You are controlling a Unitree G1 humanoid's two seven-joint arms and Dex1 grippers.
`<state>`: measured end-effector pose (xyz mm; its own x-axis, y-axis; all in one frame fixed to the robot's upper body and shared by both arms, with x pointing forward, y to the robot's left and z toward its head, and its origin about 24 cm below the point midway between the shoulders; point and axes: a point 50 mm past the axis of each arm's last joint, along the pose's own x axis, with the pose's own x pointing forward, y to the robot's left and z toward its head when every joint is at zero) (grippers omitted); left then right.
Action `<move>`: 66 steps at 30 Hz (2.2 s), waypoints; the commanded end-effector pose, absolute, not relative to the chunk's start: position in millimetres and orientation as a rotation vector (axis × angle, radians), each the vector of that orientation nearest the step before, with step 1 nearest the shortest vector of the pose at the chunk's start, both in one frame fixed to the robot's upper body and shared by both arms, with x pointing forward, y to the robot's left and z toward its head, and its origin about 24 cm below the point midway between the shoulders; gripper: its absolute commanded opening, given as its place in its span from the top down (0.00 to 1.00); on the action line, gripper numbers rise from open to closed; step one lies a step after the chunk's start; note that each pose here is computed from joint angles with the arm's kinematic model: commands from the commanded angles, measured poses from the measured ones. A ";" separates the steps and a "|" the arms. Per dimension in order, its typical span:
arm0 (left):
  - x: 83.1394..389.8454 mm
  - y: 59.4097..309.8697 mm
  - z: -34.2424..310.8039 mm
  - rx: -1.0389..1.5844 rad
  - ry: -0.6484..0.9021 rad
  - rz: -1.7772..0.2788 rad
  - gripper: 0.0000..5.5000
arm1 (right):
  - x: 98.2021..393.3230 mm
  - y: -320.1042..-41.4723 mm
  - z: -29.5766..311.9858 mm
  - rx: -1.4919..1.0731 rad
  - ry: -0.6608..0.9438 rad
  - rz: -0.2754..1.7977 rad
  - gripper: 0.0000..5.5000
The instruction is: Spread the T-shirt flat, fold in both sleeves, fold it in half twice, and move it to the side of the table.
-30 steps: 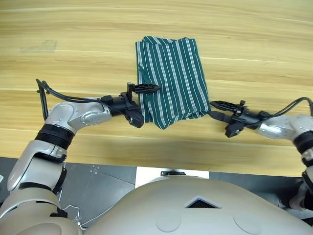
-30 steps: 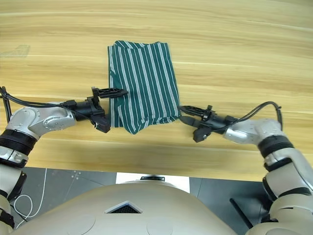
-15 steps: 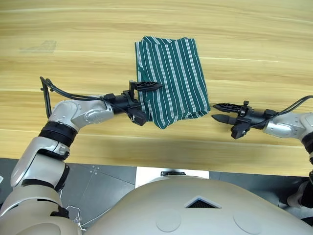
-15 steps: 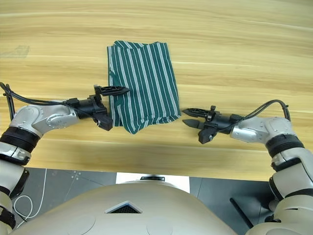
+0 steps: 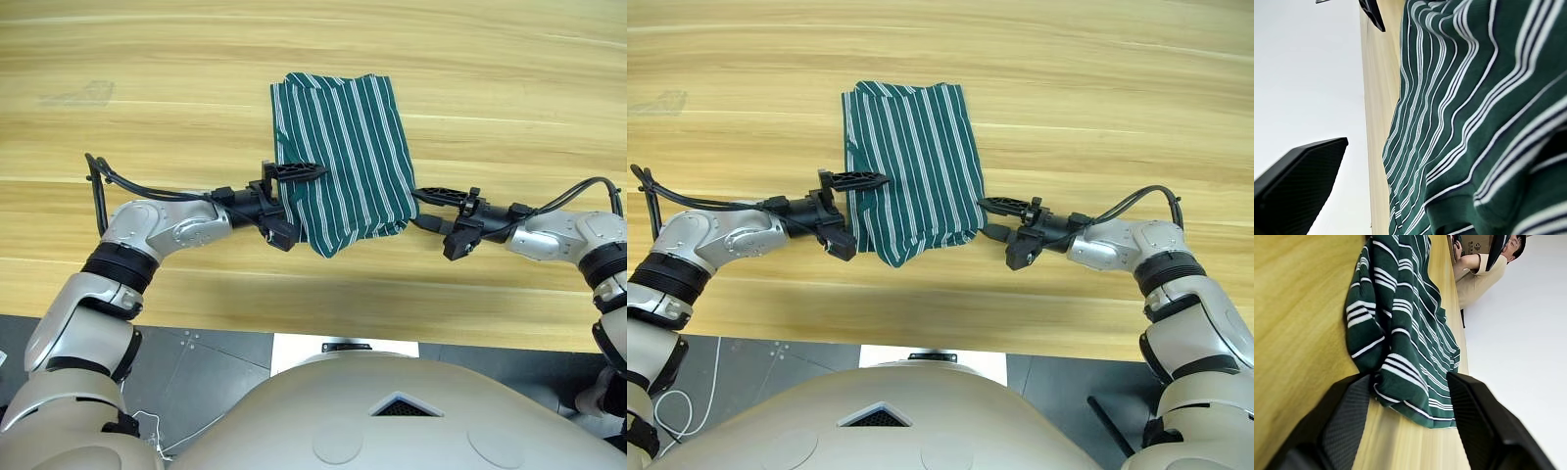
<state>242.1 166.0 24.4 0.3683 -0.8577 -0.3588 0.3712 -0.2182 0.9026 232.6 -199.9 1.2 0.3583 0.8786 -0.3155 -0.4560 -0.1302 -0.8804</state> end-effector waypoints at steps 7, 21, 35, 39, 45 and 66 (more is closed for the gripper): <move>205.4 169.7 -27.1 1.396 -0.280 -1.474 0.02 | 209.9 -211.0 -34.9 -1.288 -0.252 1.342 0.52; 193.4 169.1 -36.8 1.370 -0.254 -1.530 0.38 | 210.7 -201.8 -38.1 -1.258 -0.263 1.338 0.87; 189.8 169.7 -42.7 1.355 -0.219 -1.529 0.79 | 209.1 -199.1 -37.8 -1.237 -0.274 1.339 0.97; 191.3 170.1 -42.7 1.357 -0.213 -1.523 0.83 | 210.3 -197.8 -37.0 -1.236 -0.280 1.341 0.97; 193.4 173.5 -41.8 1.357 -0.200 -1.511 0.88 | 211.9 -196.7 -36.5 -1.239 -0.285 1.342 0.97; 191.1 192.3 -27.8 1.216 -0.162 -1.312 0.99 | 220.9 -189.1 -24.6 -1.203 -0.355 1.302 0.98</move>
